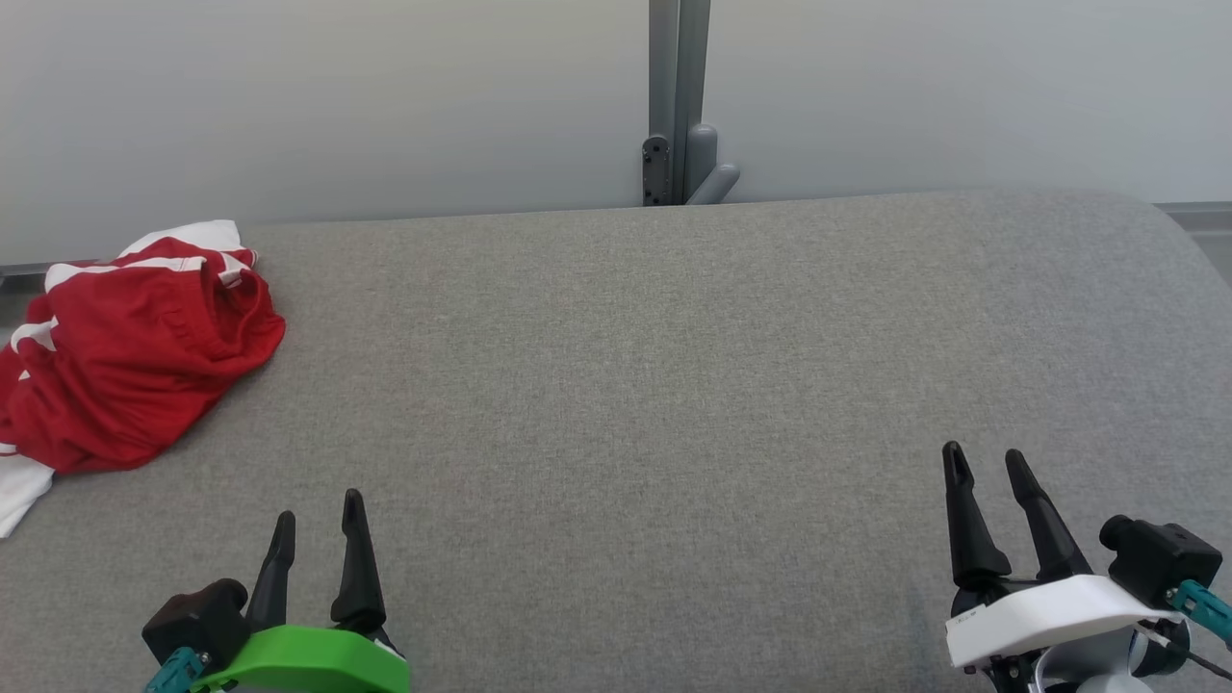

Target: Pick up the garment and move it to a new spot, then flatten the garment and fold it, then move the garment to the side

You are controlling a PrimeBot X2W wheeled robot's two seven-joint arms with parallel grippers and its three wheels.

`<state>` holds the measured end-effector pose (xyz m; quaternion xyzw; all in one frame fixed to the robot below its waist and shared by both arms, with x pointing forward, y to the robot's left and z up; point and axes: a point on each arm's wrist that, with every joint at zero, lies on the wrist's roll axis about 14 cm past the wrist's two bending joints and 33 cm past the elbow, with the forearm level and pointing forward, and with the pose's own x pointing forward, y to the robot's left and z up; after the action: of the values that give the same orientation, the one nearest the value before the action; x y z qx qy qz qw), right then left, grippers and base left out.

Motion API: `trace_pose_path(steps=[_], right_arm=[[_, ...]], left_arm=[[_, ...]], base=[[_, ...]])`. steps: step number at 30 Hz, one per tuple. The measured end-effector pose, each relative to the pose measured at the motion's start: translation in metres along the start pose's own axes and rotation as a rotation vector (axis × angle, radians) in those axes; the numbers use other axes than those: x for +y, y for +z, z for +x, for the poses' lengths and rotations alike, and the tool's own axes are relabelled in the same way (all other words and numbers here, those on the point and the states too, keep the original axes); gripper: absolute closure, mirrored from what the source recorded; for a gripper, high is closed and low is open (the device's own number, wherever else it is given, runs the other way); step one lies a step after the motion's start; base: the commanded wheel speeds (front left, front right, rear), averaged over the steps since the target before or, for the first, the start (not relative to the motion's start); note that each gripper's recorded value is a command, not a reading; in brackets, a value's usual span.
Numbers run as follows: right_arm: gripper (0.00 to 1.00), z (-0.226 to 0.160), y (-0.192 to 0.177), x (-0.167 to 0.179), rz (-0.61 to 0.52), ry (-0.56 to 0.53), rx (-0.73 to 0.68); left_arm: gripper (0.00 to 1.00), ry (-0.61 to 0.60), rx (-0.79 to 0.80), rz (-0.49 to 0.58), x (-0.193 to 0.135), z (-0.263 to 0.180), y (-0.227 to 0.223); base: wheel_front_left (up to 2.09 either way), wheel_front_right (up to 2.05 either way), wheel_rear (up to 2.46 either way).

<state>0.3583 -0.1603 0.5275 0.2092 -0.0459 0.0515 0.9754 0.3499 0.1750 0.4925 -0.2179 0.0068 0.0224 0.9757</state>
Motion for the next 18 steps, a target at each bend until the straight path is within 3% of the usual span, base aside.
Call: trace_pose_path(steps=[18], right_arm=[[0.0,-0.0025,-0.0001,0.0056,-0.15,0.033,-0.013]], left_arm=[[0.0,-0.007,-0.03,0.146,0.0014,-0.0047,0.0025]], base=[[0.0,0.0,0.0]])
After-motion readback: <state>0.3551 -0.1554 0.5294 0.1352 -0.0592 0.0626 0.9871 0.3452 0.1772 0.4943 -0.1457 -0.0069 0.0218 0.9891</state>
